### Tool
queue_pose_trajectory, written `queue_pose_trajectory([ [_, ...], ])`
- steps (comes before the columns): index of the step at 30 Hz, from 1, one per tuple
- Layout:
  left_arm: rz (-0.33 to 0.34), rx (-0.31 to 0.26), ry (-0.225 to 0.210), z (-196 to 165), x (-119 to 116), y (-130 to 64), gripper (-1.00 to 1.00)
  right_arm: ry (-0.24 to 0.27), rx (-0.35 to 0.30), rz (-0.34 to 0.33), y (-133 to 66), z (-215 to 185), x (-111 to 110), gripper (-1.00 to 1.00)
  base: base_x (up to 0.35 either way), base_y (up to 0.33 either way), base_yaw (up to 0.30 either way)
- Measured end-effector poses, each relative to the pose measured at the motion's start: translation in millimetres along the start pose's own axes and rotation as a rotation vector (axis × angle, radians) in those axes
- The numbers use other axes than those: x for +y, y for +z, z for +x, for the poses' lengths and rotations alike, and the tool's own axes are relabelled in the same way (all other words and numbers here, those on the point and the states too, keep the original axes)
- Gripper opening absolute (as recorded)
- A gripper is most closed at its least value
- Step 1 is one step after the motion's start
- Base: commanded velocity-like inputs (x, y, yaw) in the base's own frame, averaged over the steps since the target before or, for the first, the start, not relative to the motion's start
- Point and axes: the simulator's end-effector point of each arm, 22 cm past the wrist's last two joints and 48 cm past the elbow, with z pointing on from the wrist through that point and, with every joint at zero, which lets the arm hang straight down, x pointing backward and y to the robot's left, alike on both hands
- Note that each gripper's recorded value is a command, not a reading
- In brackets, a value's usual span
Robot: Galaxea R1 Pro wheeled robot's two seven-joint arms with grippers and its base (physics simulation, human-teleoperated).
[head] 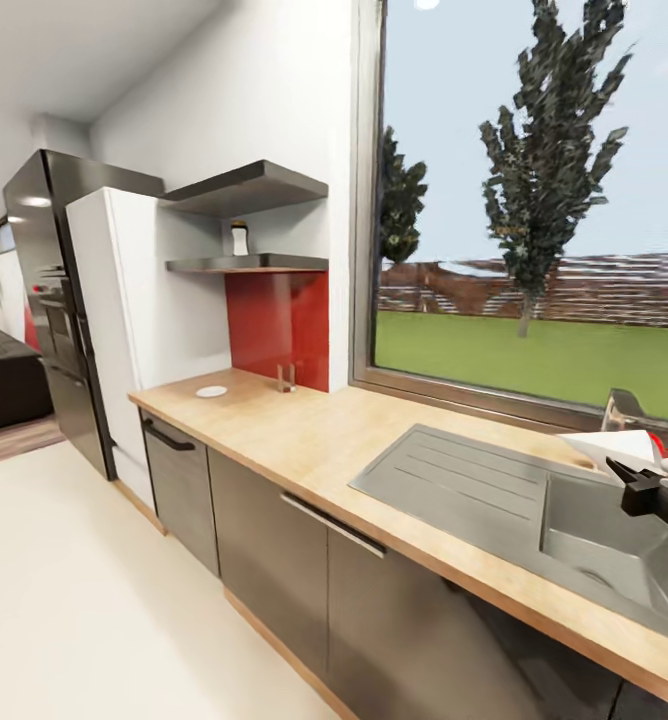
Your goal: Set up a coffee station on the kitchen countertop: keep the coffee maker on the countertop, move the bottle of coffee from the kitchen shelf to the counter next to the coffee maker, place a paper coffee filter on top of the coffee maker, put the saucer next to the coffee maker with the coffee cup on the saucer, and place the electric kettle next to the coffee maker.
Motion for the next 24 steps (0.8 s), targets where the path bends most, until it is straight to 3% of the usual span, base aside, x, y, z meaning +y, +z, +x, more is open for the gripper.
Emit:
queue_pose_trajectory([
  [8, 0.000, -0.001, 0.000, -0.4, 0.0, 0.0, 1.00, 0.000, -0.001, 0.000, -0.3, -0.6, -0.1, -1.00, 0.000, 0.115, -0.085],
  [24, 0.001, -0.007, 0.001, -2.7, -0.6, 0.0, 1.00, -0.002, -0.005, 0.002, -1.6, -2.9, -0.6, -1.00, 0.000, 0.005, -0.231],
])
